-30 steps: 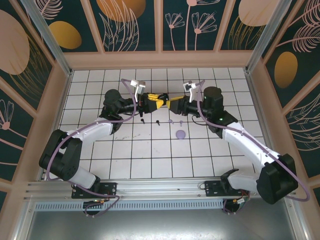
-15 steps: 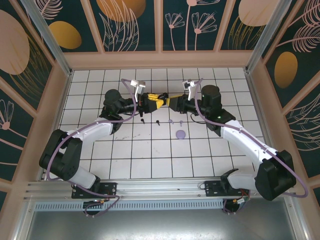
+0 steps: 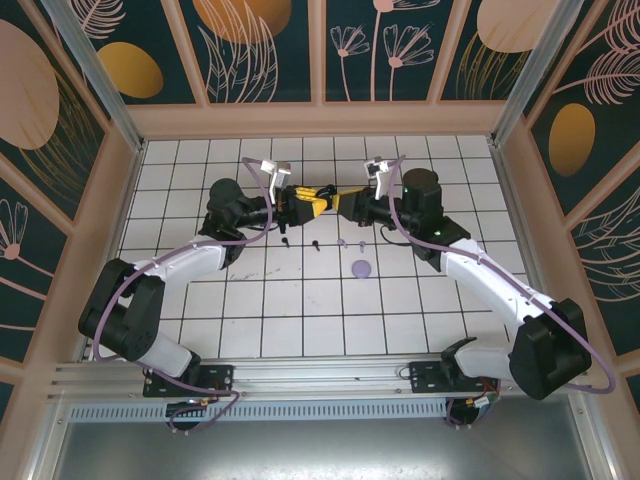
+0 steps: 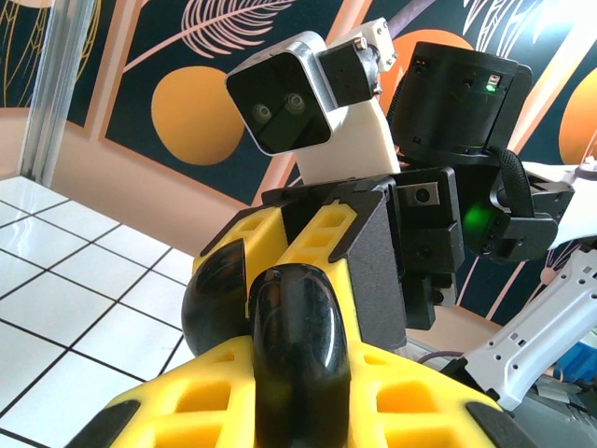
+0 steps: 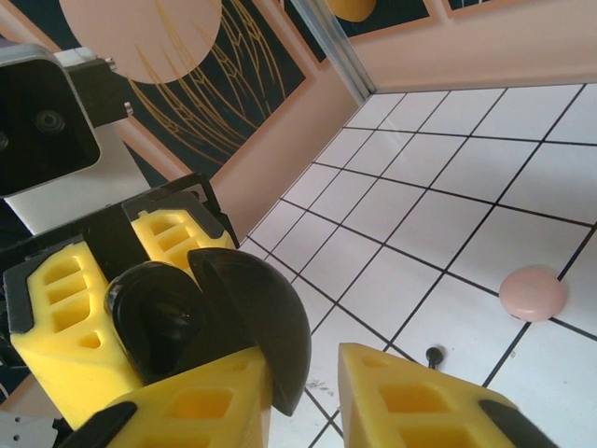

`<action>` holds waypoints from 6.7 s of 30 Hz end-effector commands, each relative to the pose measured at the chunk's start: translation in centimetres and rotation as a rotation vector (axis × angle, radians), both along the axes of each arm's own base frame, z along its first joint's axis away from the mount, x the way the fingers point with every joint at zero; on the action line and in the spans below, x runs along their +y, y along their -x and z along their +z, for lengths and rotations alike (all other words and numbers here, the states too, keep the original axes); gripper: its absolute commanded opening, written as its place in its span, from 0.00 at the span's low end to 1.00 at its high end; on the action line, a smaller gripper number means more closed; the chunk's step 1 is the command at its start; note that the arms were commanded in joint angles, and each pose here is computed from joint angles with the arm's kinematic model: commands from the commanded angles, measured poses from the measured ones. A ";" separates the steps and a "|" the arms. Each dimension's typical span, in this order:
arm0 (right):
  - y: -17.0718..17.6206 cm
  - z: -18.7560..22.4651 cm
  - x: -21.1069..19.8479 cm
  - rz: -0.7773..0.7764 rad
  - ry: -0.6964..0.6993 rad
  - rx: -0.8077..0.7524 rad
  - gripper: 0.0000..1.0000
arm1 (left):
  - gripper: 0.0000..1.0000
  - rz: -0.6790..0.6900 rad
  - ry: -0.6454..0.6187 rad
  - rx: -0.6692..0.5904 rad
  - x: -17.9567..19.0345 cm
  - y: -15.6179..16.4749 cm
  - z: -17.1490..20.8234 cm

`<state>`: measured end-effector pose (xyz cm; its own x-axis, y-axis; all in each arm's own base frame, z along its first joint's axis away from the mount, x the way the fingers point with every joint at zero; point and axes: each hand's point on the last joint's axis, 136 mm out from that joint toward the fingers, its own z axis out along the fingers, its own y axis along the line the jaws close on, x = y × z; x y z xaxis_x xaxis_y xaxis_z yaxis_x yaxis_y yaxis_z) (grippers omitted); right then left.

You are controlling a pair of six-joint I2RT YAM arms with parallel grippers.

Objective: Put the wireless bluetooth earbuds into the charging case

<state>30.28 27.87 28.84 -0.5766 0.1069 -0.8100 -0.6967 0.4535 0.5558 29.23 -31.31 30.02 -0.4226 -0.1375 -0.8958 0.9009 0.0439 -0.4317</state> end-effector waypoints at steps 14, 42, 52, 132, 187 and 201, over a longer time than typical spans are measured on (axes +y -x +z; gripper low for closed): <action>-0.6 2.9 0.6 0.008 -0.037 -0.072 0.00 | 0.00 -0.032 0.015 -0.047 -0.3 0.6 0.9; -3.9 -2.8 -2.1 -0.160 0.548 -0.170 0.00 | 0.73 0.157 -0.403 -0.166 2.0 -3.0 -2.1; -3.6 -4.7 -1.9 -0.154 0.757 -0.226 0.00 | 0.72 0.040 -0.544 -0.107 1.4 -3.3 -5.3; -2.9 -6.5 -0.3 -0.246 0.354 0.201 0.53 | 0.00 0.813 -0.081 -0.245 12.1 -6.0 1.2; -5.3 -27.4 14.3 -0.189 0.996 0.391 0.36 | 0.00 1.303 0.057 -0.245 21.9 -4.6 5.7; -4.6 -28.4 14.3 -0.190 1.049 0.377 0.32 | 0.00 1.302 0.062 -0.241 21.9 -4.6 5.6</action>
